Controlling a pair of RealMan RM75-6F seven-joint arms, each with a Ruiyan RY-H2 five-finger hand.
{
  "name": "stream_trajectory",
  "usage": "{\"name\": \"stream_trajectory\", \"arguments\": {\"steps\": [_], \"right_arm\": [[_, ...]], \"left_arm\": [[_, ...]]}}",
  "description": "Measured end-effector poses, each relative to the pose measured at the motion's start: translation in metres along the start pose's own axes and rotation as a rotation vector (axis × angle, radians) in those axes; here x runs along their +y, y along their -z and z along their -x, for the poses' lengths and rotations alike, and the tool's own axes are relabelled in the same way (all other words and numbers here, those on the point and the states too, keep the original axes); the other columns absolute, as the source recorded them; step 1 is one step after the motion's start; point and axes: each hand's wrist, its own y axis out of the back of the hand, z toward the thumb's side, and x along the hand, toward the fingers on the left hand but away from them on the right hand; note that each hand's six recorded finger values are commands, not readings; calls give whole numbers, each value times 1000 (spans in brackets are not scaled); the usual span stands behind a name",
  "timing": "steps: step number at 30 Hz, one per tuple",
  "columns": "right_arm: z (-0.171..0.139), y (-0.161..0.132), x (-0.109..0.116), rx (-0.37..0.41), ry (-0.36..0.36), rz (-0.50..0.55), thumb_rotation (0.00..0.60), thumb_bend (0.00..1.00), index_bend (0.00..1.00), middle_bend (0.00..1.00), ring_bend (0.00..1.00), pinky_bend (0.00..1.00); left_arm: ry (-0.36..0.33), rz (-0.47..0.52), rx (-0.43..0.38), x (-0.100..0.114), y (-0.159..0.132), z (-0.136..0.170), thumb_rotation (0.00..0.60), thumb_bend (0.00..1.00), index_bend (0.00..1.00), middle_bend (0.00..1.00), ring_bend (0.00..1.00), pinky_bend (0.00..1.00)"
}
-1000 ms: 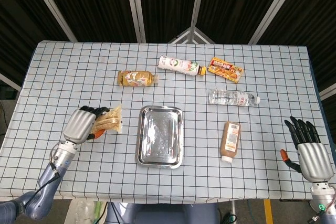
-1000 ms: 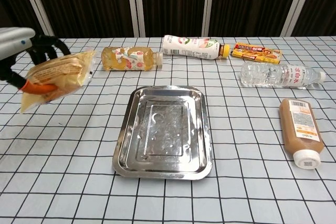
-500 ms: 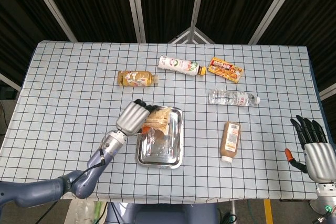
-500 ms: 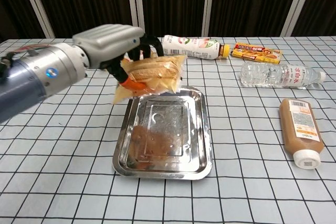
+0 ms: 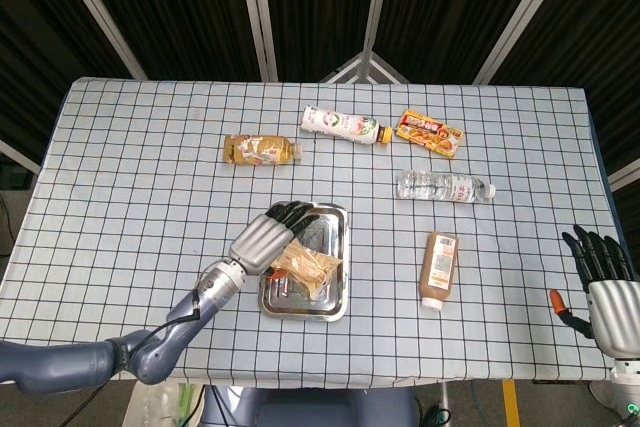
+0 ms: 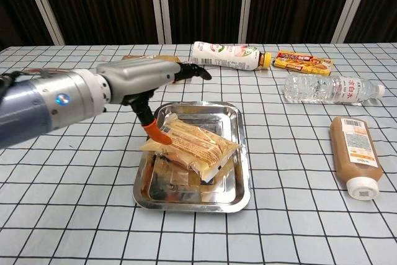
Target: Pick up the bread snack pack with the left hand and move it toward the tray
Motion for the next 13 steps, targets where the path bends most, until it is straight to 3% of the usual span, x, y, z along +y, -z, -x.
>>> {"name": "stream_trajectory", "arguments": {"steps": [3, 6, 13], "right_arm": [[-2, -1, 1, 5, 2, 0, 600, 426, 0, 0, 0, 0], [-4, -4, 1, 13, 0, -5, 600, 426, 0, 0, 0, 0], [-4, -9, -6, 21, -17, -32, 600, 427, 0, 0, 0, 0]], "left_arm": [[-22, -8, 37, 15, 21, 35, 600, 81, 0, 0, 0, 97], [-59, -43, 135, 24, 57, 88, 600, 71, 0, 0, 0, 59], [-188, -10, 408, 9, 102, 236, 600, 70, 0, 0, 0, 21]]}}
